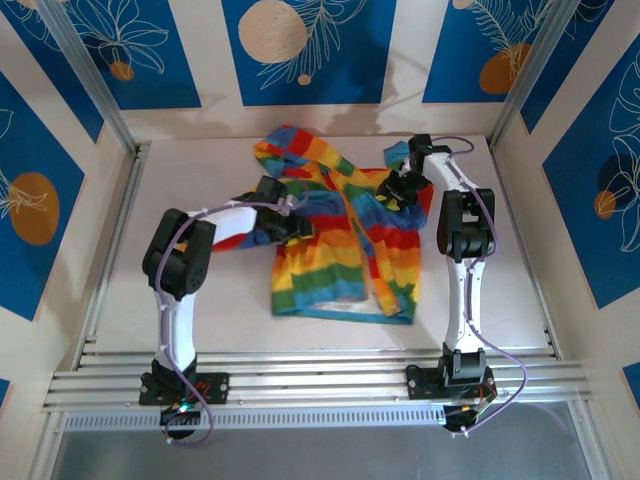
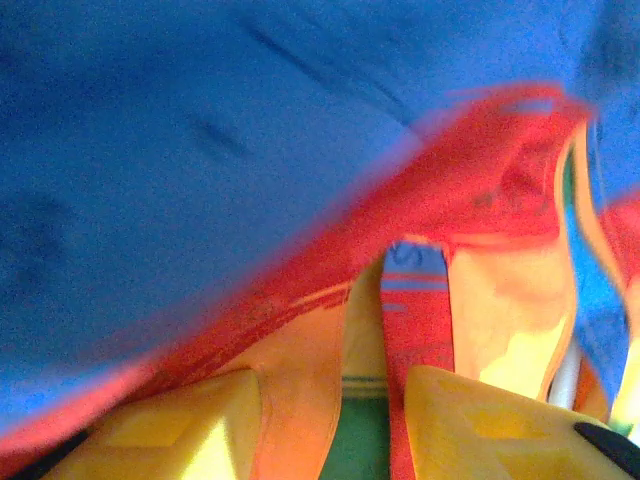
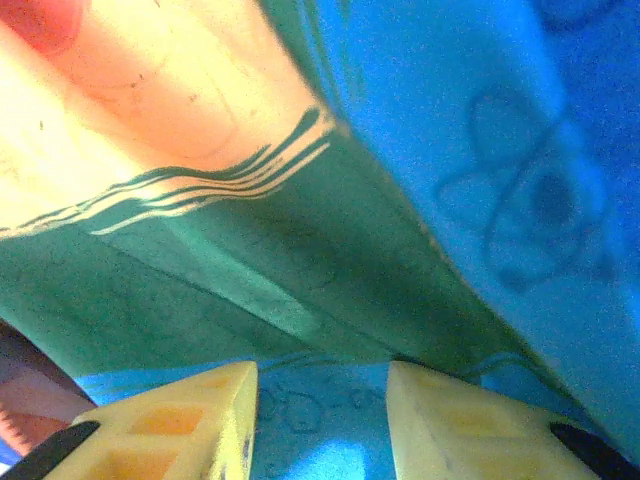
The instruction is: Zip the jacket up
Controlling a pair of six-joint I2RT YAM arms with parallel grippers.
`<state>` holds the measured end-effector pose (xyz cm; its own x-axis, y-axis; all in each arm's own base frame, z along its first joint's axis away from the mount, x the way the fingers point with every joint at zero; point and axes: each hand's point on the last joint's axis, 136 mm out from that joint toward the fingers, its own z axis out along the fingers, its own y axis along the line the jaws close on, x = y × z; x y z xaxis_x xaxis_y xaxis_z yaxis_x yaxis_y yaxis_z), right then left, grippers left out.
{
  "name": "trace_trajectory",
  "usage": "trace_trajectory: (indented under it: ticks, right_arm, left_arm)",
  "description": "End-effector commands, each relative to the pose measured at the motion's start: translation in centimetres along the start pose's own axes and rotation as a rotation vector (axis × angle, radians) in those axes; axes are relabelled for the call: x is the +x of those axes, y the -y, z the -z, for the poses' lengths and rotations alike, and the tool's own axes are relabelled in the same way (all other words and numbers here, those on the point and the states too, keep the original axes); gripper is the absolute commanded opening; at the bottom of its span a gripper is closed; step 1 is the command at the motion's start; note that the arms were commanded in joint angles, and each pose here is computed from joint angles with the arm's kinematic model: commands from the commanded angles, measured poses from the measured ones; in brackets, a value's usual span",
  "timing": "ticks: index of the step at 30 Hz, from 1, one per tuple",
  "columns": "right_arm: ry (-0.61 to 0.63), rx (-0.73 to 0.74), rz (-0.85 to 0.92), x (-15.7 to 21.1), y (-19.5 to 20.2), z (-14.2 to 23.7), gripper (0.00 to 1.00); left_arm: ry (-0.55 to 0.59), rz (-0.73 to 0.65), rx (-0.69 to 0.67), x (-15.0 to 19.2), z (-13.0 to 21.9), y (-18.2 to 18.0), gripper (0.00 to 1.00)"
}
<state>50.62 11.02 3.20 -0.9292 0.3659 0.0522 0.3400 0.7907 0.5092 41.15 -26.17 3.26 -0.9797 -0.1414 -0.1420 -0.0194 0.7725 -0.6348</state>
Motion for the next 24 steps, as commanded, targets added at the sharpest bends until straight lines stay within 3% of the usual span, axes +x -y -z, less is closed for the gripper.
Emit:
trace_trajectory:
  ticks: [1,7,13,19,24]
  right_arm:
    - [-0.022,-0.075,-0.012,0.6,-2.0,0.4,0.38]
    - [0.036,-0.081,0.051,-1.5,-4.1,2.3,0.39]
    - [0.142,-0.081,0.193,-0.8,-8.2,7.9,0.39]
    - [0.153,-0.114,0.291,4.9,-11.6,11.7,0.41]
    - [0.145,-0.117,0.374,11.4,-12.5,12.0,0.42]
  left_arm:
    - [0.02,0.067,-0.111,-2.0,0.2,-5.6,0.44]
    - [0.093,0.024,-0.122,-5.3,3.4,-4.7,0.46]
    - [0.176,-0.07,-0.137,-6.2,8.3,-1.8,0.53]
    - [0.195,-0.117,-0.129,-3.4,11.6,-0.1,0.55]
    - [0.158,-0.116,-0.141,2.0,11.6,-0.4,0.55]
